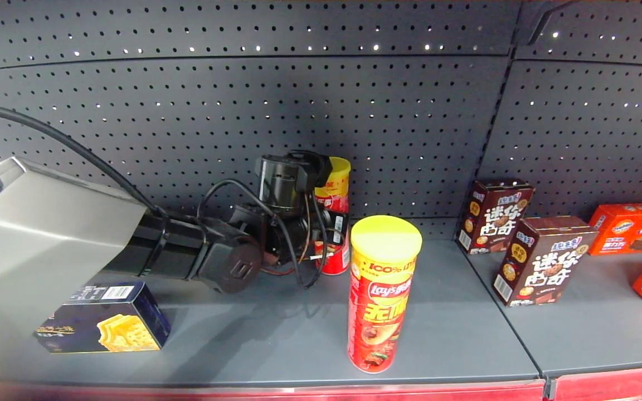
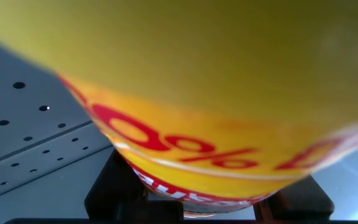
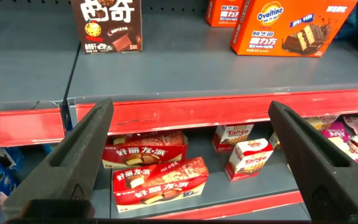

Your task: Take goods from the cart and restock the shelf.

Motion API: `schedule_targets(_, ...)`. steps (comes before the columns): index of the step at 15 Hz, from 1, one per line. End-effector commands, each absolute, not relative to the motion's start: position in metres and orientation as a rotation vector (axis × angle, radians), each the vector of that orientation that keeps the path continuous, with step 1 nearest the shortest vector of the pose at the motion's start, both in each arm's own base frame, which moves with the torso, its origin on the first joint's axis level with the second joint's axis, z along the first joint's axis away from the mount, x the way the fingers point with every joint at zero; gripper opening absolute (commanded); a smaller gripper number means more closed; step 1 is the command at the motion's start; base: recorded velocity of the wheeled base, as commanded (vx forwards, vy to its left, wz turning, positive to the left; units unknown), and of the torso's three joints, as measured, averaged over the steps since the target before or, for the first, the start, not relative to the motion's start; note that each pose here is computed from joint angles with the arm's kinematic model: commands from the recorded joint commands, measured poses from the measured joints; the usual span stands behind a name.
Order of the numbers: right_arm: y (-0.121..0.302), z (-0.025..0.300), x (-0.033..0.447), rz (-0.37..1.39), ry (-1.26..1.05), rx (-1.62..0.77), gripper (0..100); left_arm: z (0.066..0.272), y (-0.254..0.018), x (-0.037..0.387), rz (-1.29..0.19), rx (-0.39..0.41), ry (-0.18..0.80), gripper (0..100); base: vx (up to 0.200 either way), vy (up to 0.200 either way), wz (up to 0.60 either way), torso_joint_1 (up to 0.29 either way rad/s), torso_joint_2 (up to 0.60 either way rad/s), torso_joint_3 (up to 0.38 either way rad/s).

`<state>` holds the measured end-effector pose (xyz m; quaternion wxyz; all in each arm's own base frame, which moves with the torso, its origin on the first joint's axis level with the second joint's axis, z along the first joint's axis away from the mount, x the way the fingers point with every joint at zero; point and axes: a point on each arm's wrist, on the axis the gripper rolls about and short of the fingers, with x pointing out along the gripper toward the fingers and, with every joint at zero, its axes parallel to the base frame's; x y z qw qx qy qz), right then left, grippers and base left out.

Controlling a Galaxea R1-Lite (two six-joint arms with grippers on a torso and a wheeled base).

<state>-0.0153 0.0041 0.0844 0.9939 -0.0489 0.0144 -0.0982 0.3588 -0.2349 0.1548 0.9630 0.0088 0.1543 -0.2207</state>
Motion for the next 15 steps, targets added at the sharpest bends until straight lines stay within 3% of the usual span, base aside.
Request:
schedule_targets(1,0.004,0.085,-0.015,-0.197,0.03,-0.098,100,0.153,-0.235,0.359,-0.45,0.019,0.316,0,0.0,0.0,0.0,0.0,0.0,0.0)
schedule_targets(7,0.004,0.085,-0.015,-0.197,0.03,-0.098,100,0.146,-0.239,0.359,-0.474,0.03,0.335,0,0.0,0.0,0.0,0.0,0.0,0.0)
schedule_targets(8,0.004,0.085,-0.015,-0.197,0.03,-0.098,100,0.146,-0.24,0.358,-0.477,0.031,0.335,100,0.0,0.0,0.0,0.0,0.0,0.0)
schedule_targets(15,0.004,0.084,-0.015,-0.197,0.031,-0.098,100,0.141,-0.233,0.353,-0.456,0.039,0.36,100,0.0,0.0,0.0,0.0,0.0,0.0)
